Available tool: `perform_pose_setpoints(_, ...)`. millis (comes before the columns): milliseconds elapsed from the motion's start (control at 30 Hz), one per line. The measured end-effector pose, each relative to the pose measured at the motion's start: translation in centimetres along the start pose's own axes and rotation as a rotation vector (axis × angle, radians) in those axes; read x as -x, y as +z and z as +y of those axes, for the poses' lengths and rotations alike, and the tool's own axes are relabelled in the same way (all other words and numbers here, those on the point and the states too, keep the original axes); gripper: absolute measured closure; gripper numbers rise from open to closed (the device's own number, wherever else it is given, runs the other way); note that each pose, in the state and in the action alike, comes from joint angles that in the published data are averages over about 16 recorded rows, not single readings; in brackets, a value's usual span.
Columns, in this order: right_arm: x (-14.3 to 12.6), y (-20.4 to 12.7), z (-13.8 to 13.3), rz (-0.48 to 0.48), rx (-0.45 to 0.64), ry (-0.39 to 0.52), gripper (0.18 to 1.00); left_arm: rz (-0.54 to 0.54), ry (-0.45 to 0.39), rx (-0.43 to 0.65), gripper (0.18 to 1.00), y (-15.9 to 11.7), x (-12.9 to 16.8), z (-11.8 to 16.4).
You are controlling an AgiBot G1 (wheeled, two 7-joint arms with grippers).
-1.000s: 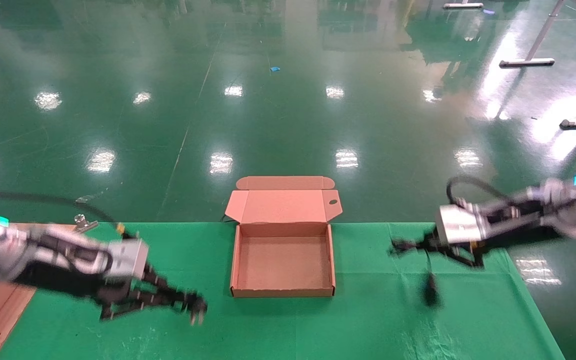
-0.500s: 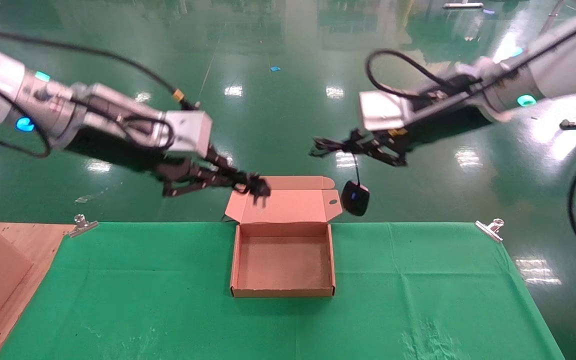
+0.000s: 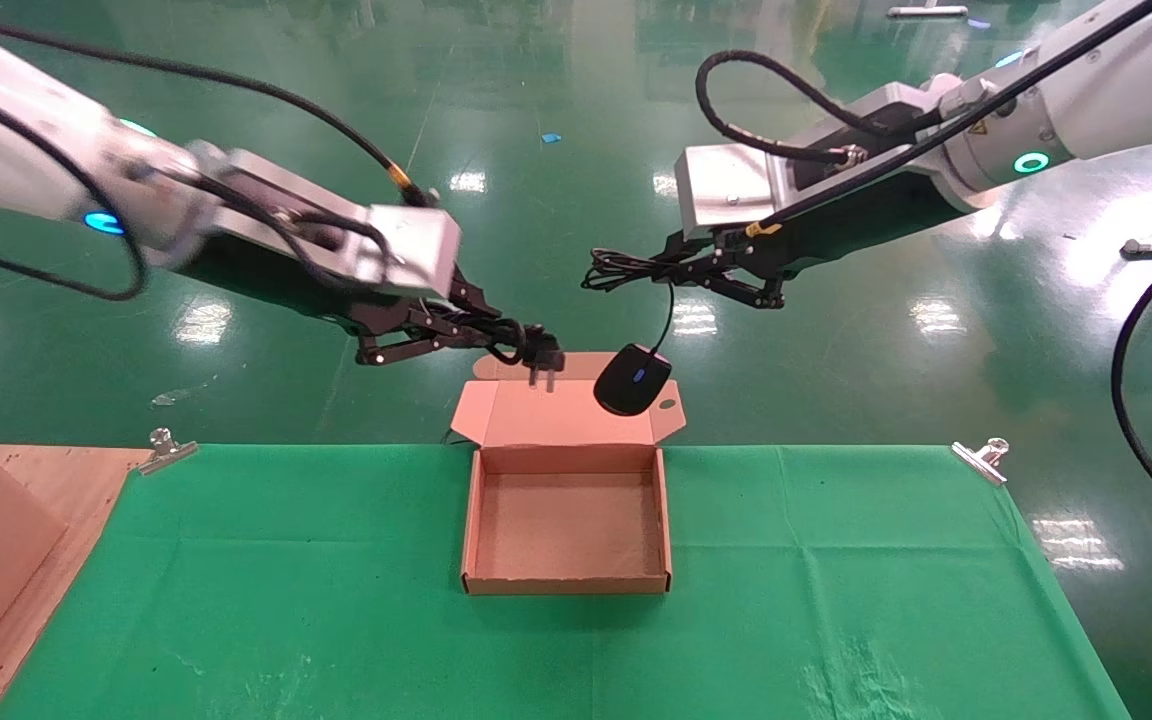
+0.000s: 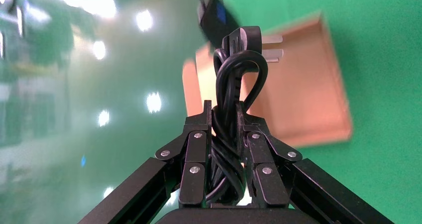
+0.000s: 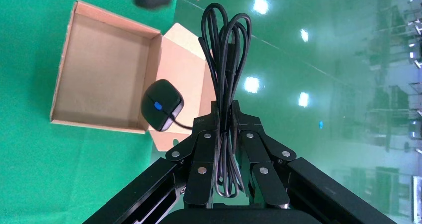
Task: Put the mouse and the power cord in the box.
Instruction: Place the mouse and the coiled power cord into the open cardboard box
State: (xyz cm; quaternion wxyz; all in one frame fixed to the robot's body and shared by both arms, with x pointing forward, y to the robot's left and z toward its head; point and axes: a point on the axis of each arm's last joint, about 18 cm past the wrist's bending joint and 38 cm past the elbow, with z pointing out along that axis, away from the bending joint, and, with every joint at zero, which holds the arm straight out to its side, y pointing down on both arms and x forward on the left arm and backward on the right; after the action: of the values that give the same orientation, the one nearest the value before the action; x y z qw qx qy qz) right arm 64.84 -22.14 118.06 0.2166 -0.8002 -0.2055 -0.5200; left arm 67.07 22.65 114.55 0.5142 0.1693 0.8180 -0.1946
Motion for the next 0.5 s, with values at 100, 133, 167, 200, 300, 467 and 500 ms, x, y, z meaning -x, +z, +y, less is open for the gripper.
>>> perform_pose_setpoints(100,0.2,-0.1,0.0,-0.005,-0.007,0.006,0.962,-0.042,-0.001,0.035,0.920,2.0,0.2,0.0)
perform_pose_setpoints(133,0.4,-0.1,0.1,-0.007,-0.009,0.008,0.962,-0.058,-0.008,0.043,0.920,2.7,0.1,-0.1)
perform_pose_setpoints(167,0.5,-0.1,0.2,-0.010,-0.011,0.011,0.962,-0.076,-0.017,0.050,0.920,3.5,0.1,-0.1)
perform_pose_setpoints(200,0.7,-0.1,0.2,-0.013,-0.012,0.014,0.962,-0.096,-0.028,0.057,0.920,4.3,0.0,-0.1)
perform_pose_setpoints(300,1.3,-0.1,0.7,-0.023,-0.016,0.025,0.962,-0.147,-0.074,0.063,0.920,6.9,-0.8,-0.3)
perform_pose_setpoints(467,2.6,-0.2,1.7,-0.039,-0.021,0.052,0.962,-0.171,-0.169,0.044,0.920,11.0,-3.8,-0.7)
perform_pose_setpoints(500,2.8,-0.3,1.9,-0.042,-0.022,0.058,0.962,-0.171,-0.186,0.042,0.920,11.8,-4.6,-0.7)
